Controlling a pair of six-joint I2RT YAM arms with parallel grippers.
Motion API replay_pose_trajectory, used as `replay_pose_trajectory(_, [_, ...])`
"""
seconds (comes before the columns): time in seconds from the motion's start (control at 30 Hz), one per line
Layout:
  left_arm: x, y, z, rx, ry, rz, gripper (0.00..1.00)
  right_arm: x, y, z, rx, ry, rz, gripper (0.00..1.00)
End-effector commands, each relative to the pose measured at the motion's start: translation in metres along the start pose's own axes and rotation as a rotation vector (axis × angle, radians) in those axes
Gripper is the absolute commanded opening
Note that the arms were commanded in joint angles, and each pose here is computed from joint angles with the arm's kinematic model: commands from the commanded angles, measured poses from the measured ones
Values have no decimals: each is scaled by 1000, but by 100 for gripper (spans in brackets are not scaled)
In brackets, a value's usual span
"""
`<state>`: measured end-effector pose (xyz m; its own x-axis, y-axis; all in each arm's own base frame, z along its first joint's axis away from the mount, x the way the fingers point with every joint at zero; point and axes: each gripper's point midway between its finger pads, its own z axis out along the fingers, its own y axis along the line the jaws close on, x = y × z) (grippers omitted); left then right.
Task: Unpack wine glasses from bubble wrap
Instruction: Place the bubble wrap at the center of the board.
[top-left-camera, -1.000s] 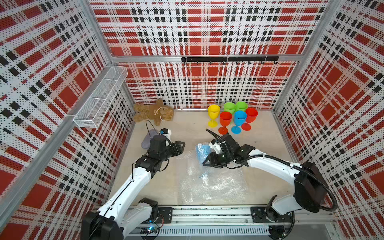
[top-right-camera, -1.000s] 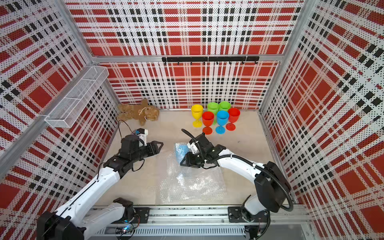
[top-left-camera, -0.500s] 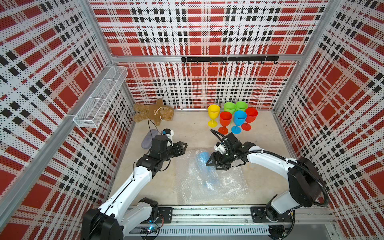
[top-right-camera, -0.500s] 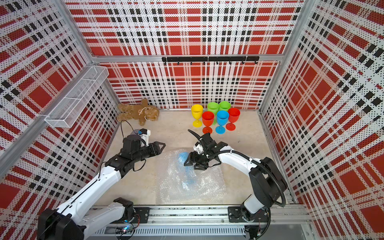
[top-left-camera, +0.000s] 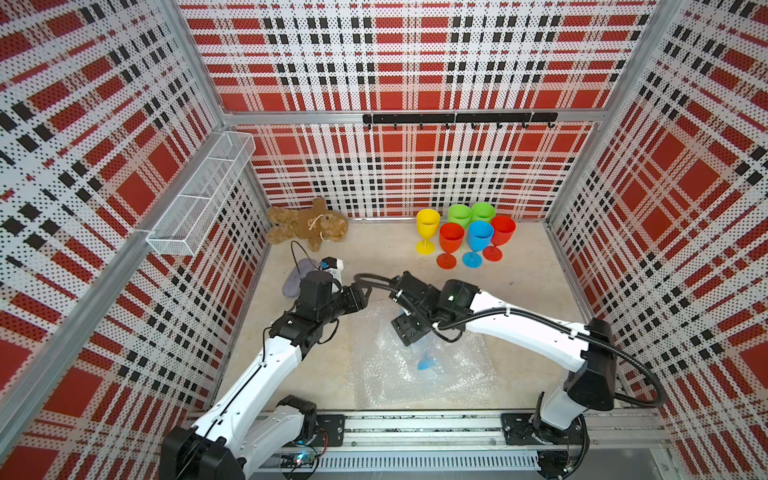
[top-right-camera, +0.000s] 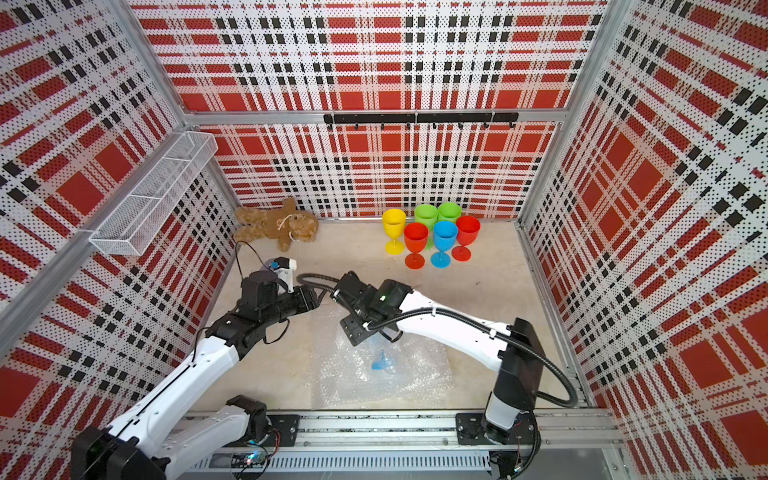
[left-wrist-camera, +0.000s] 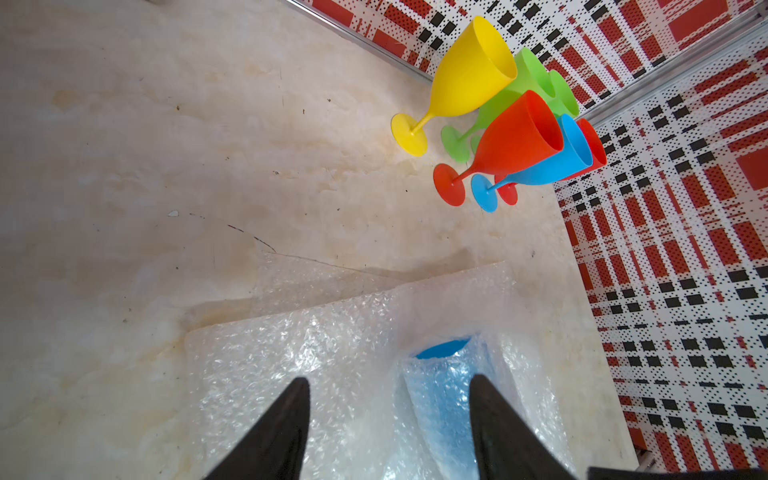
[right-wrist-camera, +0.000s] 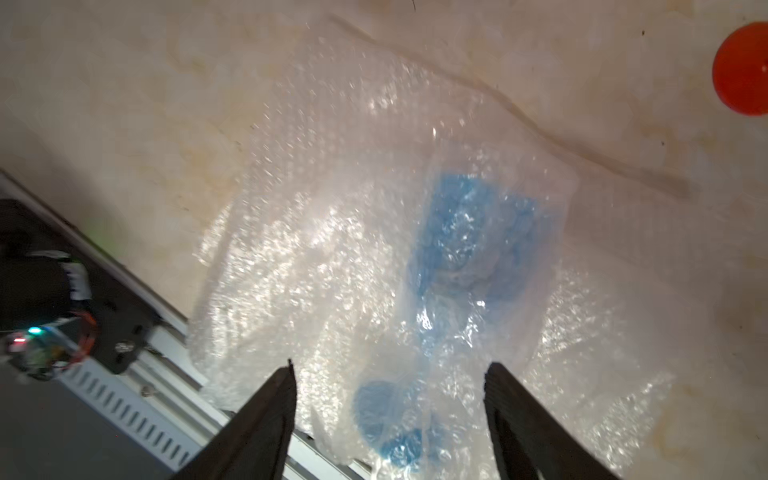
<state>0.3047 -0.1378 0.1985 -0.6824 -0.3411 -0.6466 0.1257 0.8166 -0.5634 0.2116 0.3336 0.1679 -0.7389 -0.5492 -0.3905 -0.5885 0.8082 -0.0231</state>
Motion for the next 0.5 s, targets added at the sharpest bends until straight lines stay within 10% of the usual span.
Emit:
replay_pose_trajectory(0.0, [-3,0,-5,5,-29,1,63,25,-28,11,174,91,-61,76])
replay_pose_trajectory(0.47, [17,-13,-1,58,46,-6,60,44,-28,24,139,92,-60,34])
